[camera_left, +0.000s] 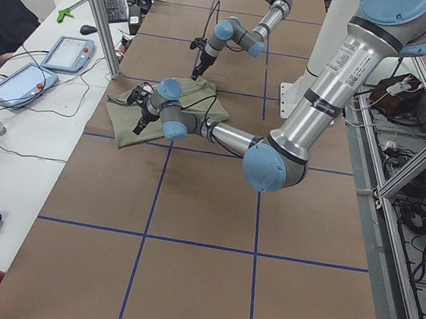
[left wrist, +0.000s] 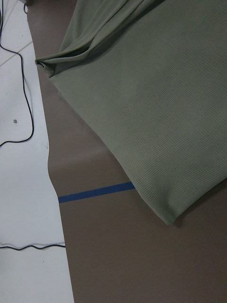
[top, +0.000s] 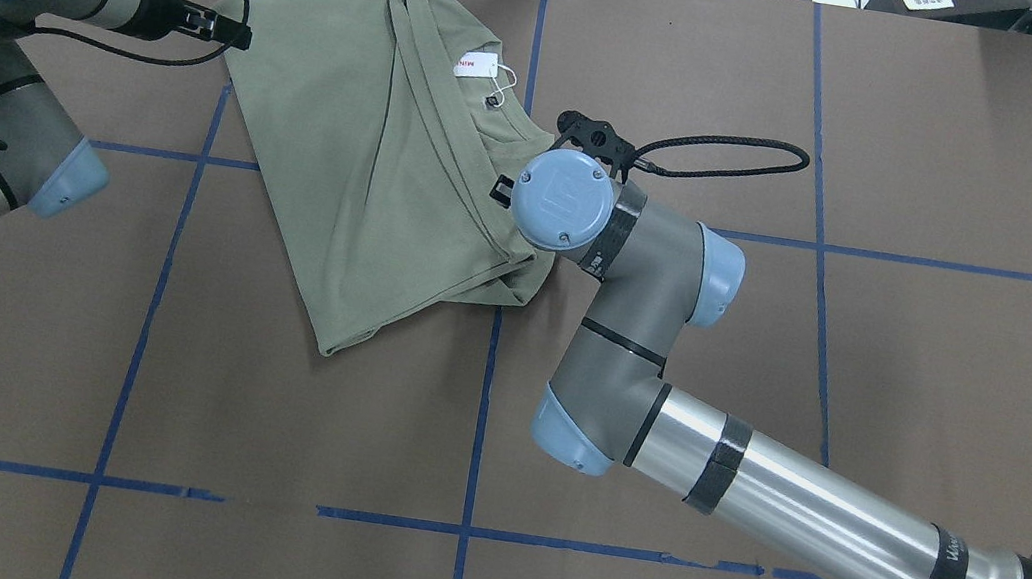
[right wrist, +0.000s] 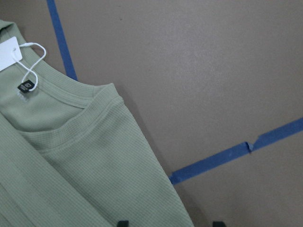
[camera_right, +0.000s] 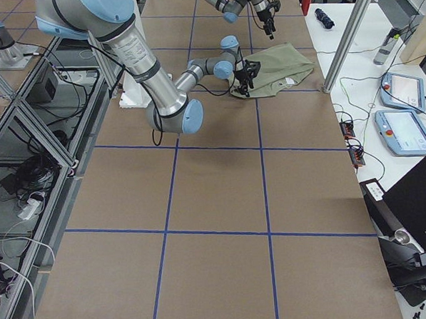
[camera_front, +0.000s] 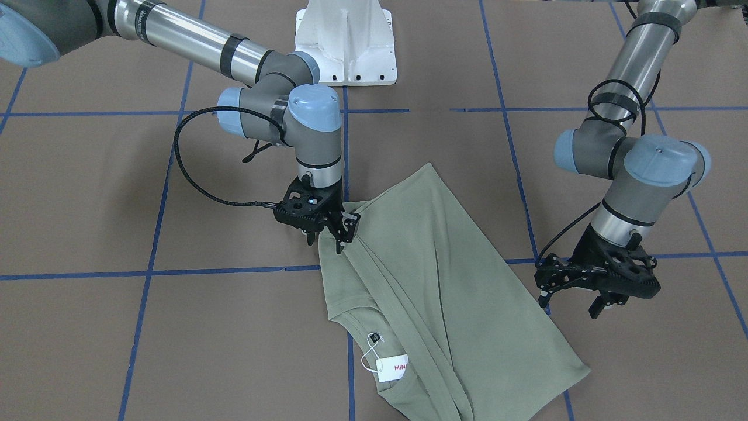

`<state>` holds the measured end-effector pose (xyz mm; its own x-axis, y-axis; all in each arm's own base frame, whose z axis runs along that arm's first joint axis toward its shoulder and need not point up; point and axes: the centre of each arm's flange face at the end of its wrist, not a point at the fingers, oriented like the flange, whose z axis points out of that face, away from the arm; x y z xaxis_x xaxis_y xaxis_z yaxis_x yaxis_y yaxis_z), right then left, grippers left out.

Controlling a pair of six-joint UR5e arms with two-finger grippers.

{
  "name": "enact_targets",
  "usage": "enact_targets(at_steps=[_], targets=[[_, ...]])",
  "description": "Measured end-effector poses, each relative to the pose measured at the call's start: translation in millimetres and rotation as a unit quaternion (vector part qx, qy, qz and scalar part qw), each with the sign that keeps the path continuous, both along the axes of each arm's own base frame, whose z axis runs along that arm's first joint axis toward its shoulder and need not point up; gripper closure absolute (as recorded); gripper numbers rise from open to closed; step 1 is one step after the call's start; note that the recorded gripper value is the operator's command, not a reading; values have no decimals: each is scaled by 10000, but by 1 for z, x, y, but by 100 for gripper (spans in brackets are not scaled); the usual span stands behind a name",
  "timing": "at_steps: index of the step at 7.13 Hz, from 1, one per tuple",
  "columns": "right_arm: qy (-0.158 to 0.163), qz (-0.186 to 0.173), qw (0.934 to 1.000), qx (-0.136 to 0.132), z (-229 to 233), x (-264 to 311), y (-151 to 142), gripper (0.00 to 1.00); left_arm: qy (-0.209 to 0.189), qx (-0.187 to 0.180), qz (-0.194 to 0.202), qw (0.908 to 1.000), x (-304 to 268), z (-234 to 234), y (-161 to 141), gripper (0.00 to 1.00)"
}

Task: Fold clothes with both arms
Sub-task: 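Push the folded shirt with the right gripper to straighten it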

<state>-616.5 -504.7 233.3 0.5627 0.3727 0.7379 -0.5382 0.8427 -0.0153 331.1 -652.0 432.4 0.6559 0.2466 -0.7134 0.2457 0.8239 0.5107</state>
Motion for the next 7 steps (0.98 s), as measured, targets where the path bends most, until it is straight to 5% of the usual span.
enact_targets(at_steps=[1,3,7], targets=[[39,-41,10000,-5,3,-3,3,45,-3,-3,4,10000,0,1,0,0],[73,-76,9999,-9,6,-6,6,100,-1,-22,0,10000,1,2,1,0],[18,-98,9999,25,-3,-4,7,100,10,-27,-4,10000,1,3,1,0]])
